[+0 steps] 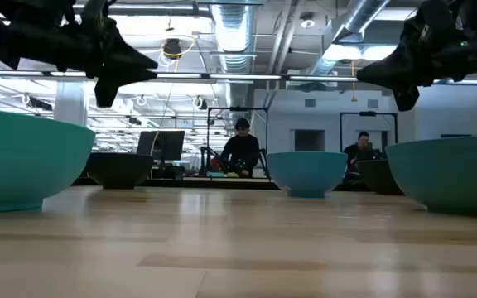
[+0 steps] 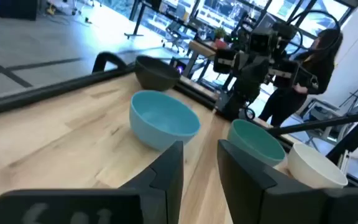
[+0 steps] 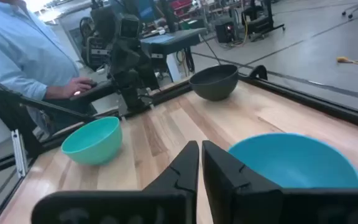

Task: Nest bowls inside each other
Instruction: Stack the right black bowl on the blue bowl

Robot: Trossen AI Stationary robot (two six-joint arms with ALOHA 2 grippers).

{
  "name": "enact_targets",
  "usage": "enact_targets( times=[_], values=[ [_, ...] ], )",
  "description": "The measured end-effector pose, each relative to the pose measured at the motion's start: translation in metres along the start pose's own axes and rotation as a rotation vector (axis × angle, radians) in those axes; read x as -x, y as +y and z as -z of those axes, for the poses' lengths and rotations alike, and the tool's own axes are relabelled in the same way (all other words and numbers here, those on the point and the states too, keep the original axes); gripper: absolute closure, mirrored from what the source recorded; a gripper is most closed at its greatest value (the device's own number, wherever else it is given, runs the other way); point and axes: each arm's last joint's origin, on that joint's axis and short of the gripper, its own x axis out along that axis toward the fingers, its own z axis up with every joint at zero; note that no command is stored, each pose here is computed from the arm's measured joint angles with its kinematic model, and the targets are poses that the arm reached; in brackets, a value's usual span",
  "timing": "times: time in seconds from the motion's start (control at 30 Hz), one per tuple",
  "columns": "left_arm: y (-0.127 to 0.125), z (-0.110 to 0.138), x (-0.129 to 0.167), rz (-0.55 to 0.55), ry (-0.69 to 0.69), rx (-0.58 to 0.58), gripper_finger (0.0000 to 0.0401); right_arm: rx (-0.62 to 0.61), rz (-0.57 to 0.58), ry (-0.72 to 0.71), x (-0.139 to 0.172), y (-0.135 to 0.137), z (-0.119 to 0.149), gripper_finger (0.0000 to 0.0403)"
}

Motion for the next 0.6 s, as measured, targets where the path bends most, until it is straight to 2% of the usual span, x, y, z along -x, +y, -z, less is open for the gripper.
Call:
enact_targets(
  times=[0.3,0.47,0.6],
  values=[
    [0.007,0.013,0.002,-0.014,0.027,0.012,0.0312,0.000,0.000,-0.005,0.000,0.000,-0.001,0.0359],
    [0.005,0.011,0.002,0.011,-0.023,0.039,0.0312,-0.002,-0.004,-0.019,0.000,0.000,-0.002,0.0359],
    [0.002,0.004,0.003,0.051,-0.091,0.038,0.0312,-0.014,-0.027,-0.098,0.001,0.003,-0.010,0.0359]
  ],
)
